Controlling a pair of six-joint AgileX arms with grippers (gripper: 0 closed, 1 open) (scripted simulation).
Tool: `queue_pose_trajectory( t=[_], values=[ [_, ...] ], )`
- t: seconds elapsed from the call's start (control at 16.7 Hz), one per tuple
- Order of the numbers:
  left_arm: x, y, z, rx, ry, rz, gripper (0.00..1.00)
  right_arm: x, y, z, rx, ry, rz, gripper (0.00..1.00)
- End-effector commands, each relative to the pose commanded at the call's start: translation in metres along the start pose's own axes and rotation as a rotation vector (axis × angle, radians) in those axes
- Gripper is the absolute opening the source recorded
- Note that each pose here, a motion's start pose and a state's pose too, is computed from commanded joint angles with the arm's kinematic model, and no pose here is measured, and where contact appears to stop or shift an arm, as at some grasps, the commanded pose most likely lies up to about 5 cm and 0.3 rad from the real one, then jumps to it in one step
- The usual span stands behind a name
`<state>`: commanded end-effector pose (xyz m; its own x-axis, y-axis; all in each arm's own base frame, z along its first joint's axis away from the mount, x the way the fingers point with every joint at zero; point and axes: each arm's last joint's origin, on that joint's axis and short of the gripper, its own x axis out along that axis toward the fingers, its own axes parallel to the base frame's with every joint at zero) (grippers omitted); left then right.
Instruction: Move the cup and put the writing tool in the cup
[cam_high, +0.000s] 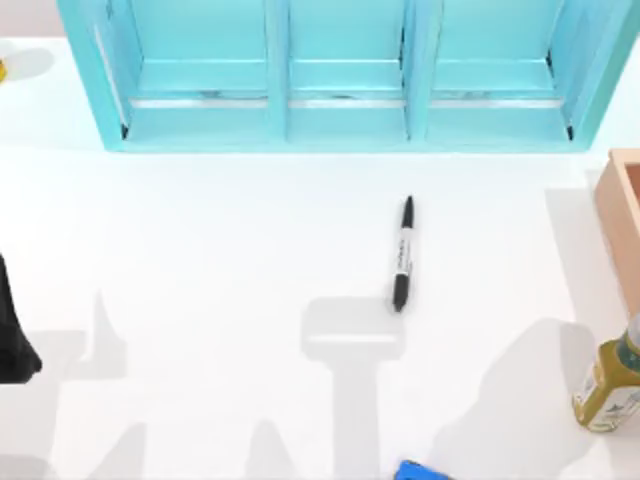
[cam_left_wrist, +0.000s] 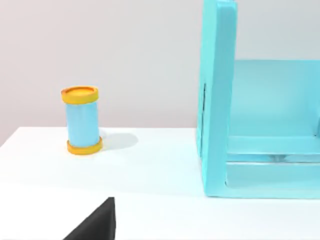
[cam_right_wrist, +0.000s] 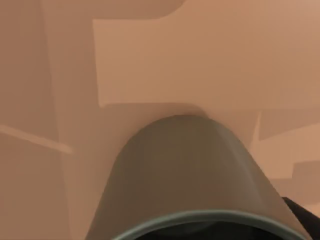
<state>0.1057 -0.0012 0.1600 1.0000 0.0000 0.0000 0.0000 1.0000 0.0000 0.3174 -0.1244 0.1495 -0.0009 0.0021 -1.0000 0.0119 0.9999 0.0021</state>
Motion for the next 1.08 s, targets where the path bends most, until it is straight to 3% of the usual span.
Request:
queue_pose_trajectory(
  t=[0.24,0.54,0.84,1.08],
  values=[
    [0.000,0.000,0.000,0.000,0.000,0.000,1.00,-0.011,0.011,0.007,-0.002,-0.005,-0.002,0.00],
    [0.000,0.000,0.000,0.000,0.000,0.000,1.00,-0.073,0.075,0.021,-0.004,0.012,0.002,0.00],
    [0.000,0.000,0.000,0.000,0.000,0.000,1.00,-0.140,0.141,0.005,0.000,0.009,-0.001,0.00],
    [0.000,0.000,0.000,0.000,0.000,0.000,1.00,-0.150,0.150,0.000,0.001,-0.001,0.000,0.00]
  ],
)
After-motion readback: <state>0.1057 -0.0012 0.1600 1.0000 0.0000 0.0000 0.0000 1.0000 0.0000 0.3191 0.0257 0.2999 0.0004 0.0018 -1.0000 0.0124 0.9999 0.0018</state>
